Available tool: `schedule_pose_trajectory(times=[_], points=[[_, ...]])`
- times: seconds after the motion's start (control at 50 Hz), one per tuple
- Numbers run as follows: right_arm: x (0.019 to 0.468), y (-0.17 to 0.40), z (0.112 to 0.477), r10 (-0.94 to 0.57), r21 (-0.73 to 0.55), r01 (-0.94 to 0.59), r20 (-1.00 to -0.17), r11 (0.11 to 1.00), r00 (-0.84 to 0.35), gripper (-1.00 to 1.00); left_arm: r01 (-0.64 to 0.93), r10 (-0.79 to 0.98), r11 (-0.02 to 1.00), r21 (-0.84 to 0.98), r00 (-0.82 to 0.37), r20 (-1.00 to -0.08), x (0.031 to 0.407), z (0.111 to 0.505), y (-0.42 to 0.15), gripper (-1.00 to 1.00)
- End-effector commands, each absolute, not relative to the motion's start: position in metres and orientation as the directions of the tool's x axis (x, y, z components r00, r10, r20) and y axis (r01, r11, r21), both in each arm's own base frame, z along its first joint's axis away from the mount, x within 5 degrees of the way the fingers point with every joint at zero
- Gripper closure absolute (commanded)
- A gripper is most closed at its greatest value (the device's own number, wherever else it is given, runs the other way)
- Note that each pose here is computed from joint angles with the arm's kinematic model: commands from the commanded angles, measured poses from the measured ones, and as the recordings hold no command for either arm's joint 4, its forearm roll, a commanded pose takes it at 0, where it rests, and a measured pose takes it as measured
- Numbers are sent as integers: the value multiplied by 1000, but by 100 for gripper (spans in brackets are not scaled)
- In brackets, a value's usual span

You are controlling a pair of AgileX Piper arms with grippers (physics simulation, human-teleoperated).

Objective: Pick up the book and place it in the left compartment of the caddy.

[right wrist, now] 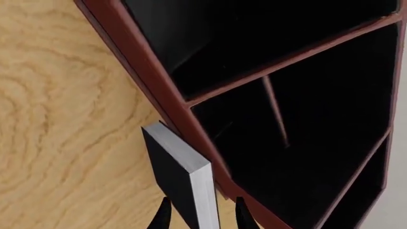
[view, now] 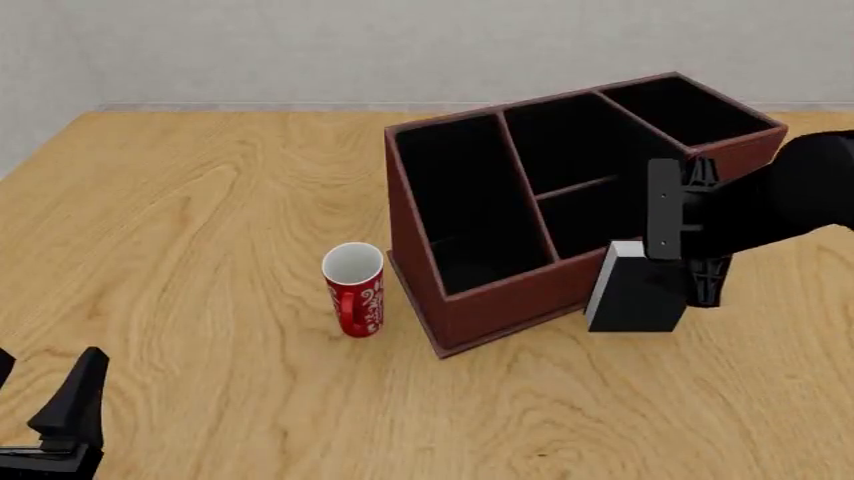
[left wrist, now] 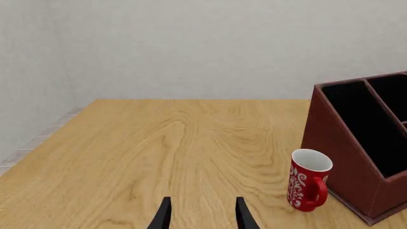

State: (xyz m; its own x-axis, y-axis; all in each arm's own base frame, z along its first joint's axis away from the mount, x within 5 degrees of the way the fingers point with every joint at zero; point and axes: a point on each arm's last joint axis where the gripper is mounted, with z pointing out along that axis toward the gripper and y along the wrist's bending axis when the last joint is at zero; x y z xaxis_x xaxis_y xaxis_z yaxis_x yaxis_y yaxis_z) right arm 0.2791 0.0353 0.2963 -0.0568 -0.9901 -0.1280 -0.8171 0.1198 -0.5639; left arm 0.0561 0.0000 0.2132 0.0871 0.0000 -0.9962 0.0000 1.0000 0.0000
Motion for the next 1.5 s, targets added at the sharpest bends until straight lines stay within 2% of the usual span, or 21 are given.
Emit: schedule_pose_trajectory(times=[0.02, 0.98, 1.34, 1.36, 1.5], points=[[286, 39, 284, -990, -546, -829, -131, 121, -59, -100, 0, 0, 1000, 0, 87, -996, 56, 213, 0, -100], [298, 38, 255, -983, -503, -847, -145, 172, -113, -100, 0, 0, 1000, 0, 87, -996, 56, 213, 0, -100], [294, 41, 255, -982, -496, -850, -151, 175, -114, -100, 0, 0, 1000, 0, 87, -996, 56, 213, 0, -100], [293, 41, 256, -982, -496, -851, -151, 175, -114, 100, 0, 0, 1000, 0, 87, -996, 56, 213, 0, -100], [285, 44, 256, -983, -488, -857, -152, 167, -105, 100, 0, 0, 1000, 0, 87, -996, 56, 213, 0, -100]])
